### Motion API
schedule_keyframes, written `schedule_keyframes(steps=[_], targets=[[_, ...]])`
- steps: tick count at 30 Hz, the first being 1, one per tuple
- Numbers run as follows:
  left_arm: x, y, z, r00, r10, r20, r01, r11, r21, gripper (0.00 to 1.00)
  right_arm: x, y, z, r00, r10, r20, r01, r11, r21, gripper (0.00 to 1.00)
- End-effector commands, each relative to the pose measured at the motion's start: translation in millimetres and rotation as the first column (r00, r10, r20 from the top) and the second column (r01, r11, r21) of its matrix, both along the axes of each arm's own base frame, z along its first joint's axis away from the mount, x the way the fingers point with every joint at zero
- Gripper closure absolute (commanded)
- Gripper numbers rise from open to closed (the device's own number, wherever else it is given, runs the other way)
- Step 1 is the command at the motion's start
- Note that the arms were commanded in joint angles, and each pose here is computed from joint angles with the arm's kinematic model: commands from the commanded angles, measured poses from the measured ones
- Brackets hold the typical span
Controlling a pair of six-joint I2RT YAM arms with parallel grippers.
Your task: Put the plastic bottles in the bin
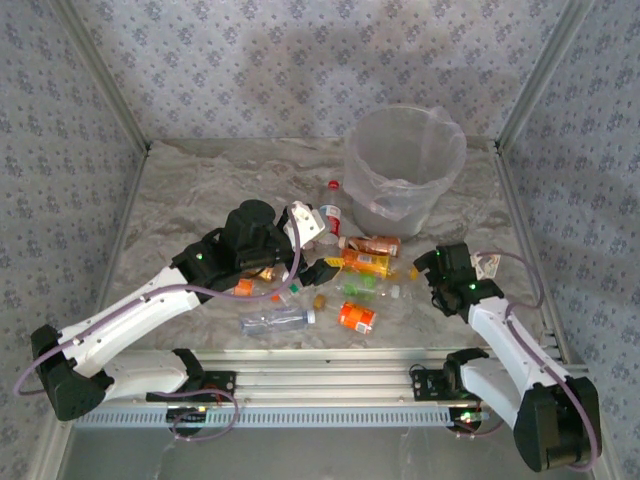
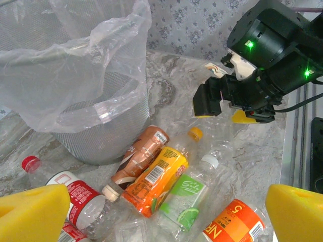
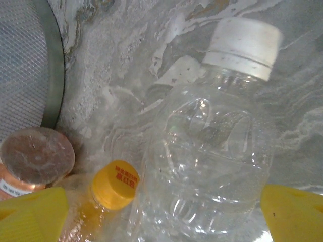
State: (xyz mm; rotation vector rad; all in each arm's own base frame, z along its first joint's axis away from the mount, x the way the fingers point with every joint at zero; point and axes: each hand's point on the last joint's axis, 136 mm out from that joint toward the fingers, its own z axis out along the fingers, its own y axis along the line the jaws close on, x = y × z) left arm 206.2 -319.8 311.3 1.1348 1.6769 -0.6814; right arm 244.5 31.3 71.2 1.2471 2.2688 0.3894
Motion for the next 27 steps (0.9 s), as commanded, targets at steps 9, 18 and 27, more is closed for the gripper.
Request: schedule_keyframes(steps=[9,18,27], targets=[[-3.4,-1.9,7.1,1.000,-0.017,0.023,0.018,1.000,-0.011,0.00,16.5,-5.8,-17.5,0.997,-0.075,-0.002,0.075,0.997,0.000,0.05],[-3.3,-1.3,8.2,1.000,-0.016,0.026,0.017,1.000,-0.012,0.00,9.5,-7.9,-36.6,0.998,-0.010,-0.067,0.006,0.998,-0.062,0.10],[-3.6,-1.4,7.6,0.999,-0.018,0.026,0.018,1.000,-0.011,0.00,5.8,-12.0,-48.3,0.993,0.031,-0.112,-0.043,0.993,-0.107,0.18]])
